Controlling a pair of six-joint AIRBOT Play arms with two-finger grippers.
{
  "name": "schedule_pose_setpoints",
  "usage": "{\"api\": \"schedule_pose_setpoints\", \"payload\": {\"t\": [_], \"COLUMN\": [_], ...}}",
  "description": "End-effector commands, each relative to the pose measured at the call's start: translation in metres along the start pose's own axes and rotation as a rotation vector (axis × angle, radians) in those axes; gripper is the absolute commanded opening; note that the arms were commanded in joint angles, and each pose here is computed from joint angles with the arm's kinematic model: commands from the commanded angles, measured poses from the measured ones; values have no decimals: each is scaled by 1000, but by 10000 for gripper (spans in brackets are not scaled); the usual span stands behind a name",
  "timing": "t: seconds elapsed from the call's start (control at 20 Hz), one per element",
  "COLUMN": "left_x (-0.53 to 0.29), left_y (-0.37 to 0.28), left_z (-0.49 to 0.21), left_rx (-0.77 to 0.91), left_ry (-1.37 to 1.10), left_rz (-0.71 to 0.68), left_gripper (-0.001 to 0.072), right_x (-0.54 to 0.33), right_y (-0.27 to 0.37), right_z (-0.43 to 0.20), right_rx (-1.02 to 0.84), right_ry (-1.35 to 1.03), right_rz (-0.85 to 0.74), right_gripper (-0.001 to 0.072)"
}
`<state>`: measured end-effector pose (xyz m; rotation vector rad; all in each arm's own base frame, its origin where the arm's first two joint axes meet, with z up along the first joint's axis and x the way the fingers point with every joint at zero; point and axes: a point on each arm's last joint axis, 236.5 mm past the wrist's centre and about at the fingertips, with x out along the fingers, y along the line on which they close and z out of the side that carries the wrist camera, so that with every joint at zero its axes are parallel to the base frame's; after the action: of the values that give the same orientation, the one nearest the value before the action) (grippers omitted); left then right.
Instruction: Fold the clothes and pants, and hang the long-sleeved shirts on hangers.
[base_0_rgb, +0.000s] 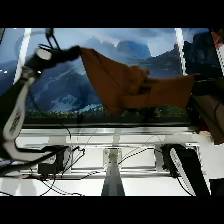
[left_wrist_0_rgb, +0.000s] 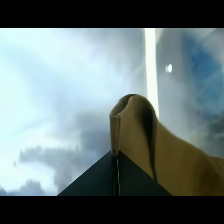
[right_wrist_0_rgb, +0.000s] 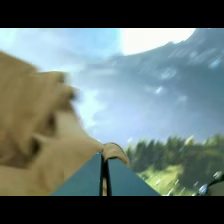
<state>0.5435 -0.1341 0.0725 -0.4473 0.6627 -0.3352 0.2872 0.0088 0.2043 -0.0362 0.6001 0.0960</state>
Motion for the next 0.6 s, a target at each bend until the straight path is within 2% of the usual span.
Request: {"api": "schedule_pose_setpoints", "payload": {"t": [0.0, 0.15, 0.25, 0.4, 0.55], "left_x": [-120, -257, -340, -433, -489], "left_y": [-38, -64, -83, -114, -130], "left_z": [97, 151, 164, 159, 139], "left_rx": [299, 529, 633, 724, 816], "left_ry": [-285, -537, -679, -844, -907], "left_rz": [31, 181, 274, 360, 457], "left_gripper": [5, 5, 5, 6, 5], "right_x": [9, 20, 23, 9, -28], "right_y": [-28, -53, -62, -43, -36], "right_z": [14, 10, 20, 57, 92], "right_rx": [-15, 32, 121, 199, 184], "right_ry": [-44, -18, -66, -207, -314], "right_rz": [-108, -177, -193, -108, -93], "right_gripper": [13, 13, 13, 13, 13]}}
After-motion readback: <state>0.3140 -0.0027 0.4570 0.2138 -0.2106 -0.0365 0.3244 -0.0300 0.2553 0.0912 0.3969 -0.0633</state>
